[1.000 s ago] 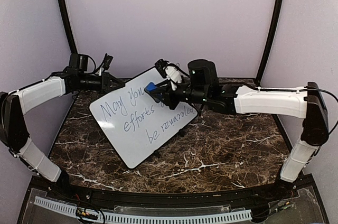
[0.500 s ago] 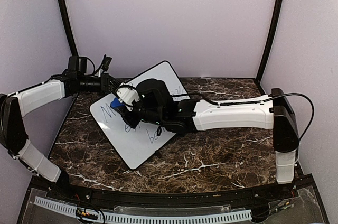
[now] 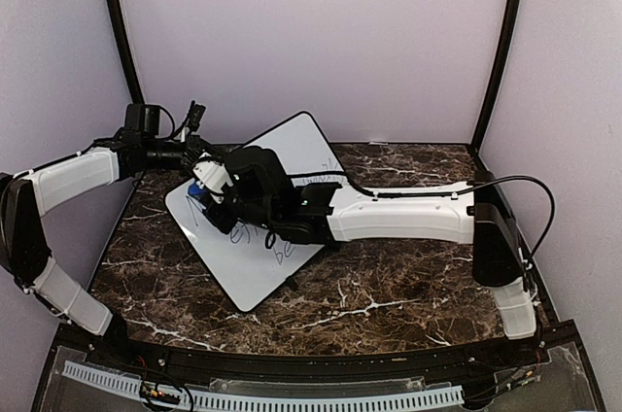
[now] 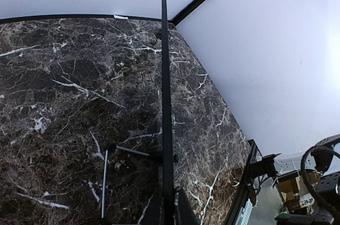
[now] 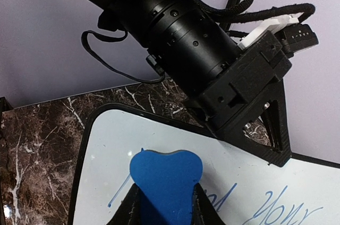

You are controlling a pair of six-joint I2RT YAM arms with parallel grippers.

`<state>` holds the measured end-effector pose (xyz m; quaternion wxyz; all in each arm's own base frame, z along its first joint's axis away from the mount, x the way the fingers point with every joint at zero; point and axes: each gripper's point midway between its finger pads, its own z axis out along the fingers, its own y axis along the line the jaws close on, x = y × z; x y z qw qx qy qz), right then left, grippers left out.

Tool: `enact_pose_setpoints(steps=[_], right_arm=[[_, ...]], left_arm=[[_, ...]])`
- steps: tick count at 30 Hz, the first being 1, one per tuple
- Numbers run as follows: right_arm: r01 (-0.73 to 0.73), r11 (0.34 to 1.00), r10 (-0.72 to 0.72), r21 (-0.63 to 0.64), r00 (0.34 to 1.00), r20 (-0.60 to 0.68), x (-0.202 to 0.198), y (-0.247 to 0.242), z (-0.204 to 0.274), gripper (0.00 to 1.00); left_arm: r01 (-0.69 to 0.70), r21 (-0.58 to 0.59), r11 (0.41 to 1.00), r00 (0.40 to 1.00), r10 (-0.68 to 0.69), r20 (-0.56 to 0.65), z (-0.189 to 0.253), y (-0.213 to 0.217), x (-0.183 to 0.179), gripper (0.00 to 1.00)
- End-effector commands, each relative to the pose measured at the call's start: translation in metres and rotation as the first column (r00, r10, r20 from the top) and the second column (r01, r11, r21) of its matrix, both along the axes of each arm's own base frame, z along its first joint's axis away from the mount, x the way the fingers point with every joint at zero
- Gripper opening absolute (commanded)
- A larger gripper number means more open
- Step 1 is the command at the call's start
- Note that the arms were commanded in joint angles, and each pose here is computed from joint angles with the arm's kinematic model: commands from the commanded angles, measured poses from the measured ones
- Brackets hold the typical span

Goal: Erase the whiteboard
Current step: Hold the whiteboard at the center of the board, then erase the whiteboard at the center of the board.

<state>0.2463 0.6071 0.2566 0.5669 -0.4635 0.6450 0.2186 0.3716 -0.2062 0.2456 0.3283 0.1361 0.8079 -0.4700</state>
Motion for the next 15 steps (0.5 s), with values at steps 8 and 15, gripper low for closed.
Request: enact_pose_setpoints(steps=[8,15], right_arm=[[0.004,1.0,-0.003,0.014,1.0,-0.02,0.0,0.007,0.003,0.23],[-0.006,1.0,0.007,0.018,1.0,-0.029,-0.01,-0.015,0.012,0.24]], left_arm=[[-0.054,-0.015,0.998,0.994,0.055,0.092,0.016,0.002,0.004,0.0],[-0.015,-0.064,0.998,0.997,0.02,0.069,0.014,-0.006,0.002,0.0]])
